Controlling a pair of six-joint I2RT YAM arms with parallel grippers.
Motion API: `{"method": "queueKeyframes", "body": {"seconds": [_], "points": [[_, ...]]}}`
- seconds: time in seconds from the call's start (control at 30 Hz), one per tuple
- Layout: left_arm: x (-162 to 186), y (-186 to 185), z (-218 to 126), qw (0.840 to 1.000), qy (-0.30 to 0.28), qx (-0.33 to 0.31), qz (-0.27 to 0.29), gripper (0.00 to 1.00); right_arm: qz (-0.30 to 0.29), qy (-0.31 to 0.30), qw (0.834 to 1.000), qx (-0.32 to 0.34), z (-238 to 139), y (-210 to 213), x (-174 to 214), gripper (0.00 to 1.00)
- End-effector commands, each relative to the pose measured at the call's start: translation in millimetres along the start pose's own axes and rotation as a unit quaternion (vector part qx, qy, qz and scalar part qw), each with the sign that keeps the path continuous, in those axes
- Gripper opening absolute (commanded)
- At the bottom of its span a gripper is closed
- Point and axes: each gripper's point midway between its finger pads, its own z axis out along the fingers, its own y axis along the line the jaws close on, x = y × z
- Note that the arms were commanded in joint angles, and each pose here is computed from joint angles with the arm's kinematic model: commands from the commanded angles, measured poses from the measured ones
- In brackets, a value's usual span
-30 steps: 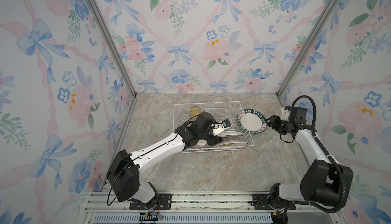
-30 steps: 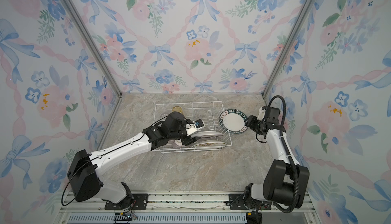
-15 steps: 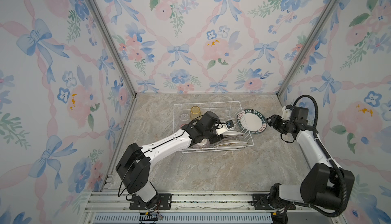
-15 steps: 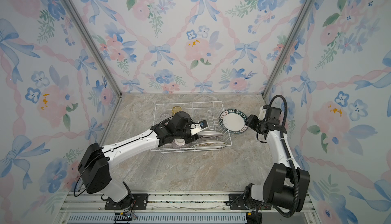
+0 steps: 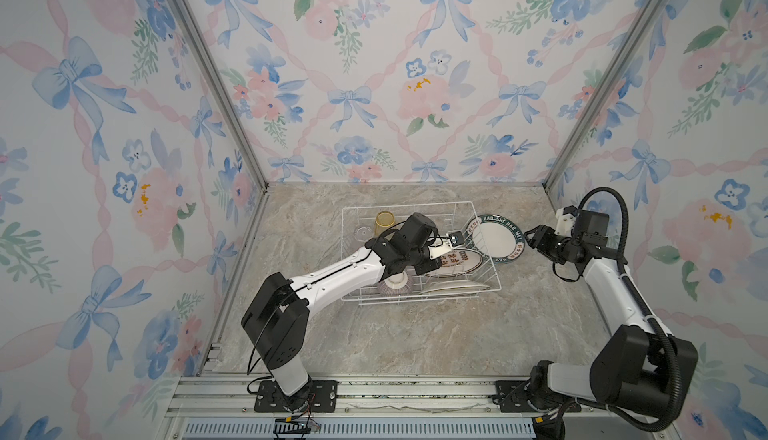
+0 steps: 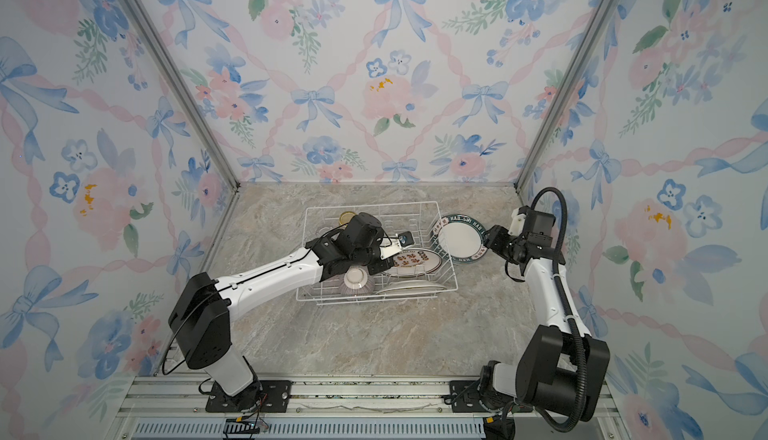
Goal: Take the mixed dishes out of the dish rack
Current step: 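Close the left gripper on the red-lettered plate's rim in the rack, then lift the red-lettered plate out of the rack with the left gripper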
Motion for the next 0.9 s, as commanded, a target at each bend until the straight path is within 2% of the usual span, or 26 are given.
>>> {"method": "queueKeyframes", "body": {"seconds": [0.0,0.1,0.33,0.6,0.7,0.87], "points": [[9,-12,12,0.999,0.021,0.027,-0.021,0.05,0.001,-0.003,1.000,-0.008,-4,1,2,0.56],[16,-6,19,0.999,0.040,0.004,-0.023,0.00,0.002,-0.004,1.000,-0.008,-4,0,2,0.56],[31,5,33,0.994,0.093,-0.058,-0.007,0.00,0.003,-0.005,1.000,-0.014,-3,2,1,0.56],[37,13,36,0.986,0.126,-0.111,0.010,0.00,0.001,-0.009,1.000,-0.016,-4,4,-1,0.56],[33,20,33,0.982,0.120,-0.144,0.016,0.00,0.002,-0.009,1.000,-0.018,-4,5,-1,0.56],[15,35,15,0.980,0.075,-0.185,0.008,0.00,-0.001,-0.009,1.000,-0.024,-4,7,-1,0.56]]}}
